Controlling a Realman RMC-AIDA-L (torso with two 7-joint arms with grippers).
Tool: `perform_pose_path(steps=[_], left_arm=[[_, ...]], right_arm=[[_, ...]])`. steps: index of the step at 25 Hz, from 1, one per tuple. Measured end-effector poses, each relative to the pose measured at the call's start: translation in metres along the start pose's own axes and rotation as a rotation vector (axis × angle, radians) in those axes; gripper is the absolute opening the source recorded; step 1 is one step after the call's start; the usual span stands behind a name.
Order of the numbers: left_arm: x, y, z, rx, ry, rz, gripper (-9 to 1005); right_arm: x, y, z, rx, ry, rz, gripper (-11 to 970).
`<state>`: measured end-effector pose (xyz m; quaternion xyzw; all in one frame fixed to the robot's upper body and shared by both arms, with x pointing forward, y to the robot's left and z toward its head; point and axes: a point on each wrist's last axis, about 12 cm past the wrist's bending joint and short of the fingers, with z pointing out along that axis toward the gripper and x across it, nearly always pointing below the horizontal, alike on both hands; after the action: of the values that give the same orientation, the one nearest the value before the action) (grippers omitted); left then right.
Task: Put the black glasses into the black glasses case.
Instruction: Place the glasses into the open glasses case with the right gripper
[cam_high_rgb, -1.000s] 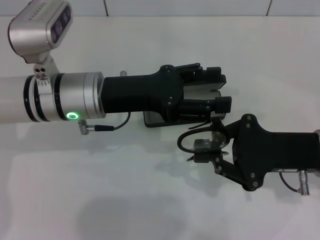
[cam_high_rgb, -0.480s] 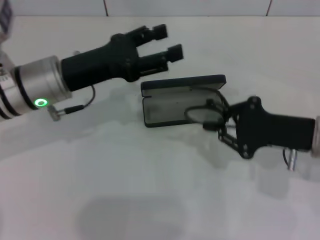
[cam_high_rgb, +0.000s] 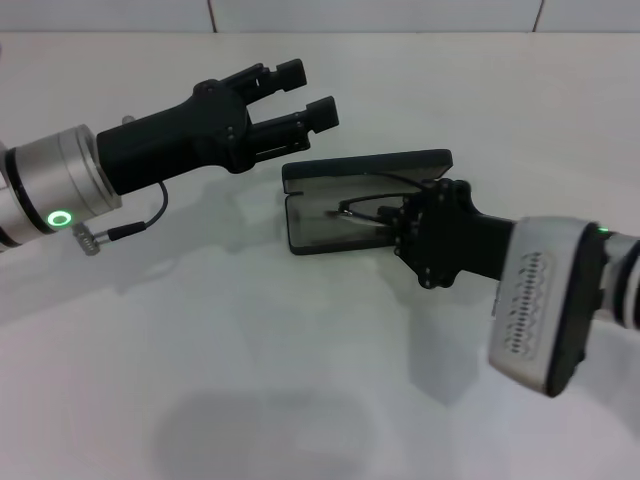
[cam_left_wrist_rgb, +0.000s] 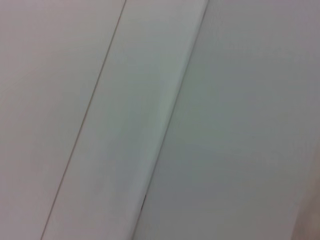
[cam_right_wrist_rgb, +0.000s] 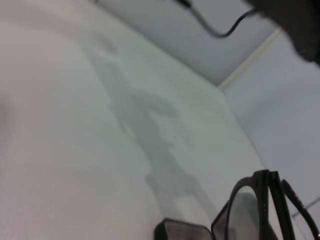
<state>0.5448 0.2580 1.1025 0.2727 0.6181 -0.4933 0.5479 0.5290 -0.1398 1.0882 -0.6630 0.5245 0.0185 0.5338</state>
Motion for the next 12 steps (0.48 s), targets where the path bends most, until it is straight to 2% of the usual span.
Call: perform_pose_path(steps=[5, 12], left_arm=[[-0.001, 0.0, 0.002, 0.003, 0.0, 0.003, 843], [0.001, 0.0, 0.004, 0.001, 0.007, 0.001, 842]], right_arm=[[-0.006, 0.004, 0.01, 0.076, 0.071, -0.077, 112], [-0.01, 0.014, 0.021, 0.087, 0.108, -0.15, 113]])
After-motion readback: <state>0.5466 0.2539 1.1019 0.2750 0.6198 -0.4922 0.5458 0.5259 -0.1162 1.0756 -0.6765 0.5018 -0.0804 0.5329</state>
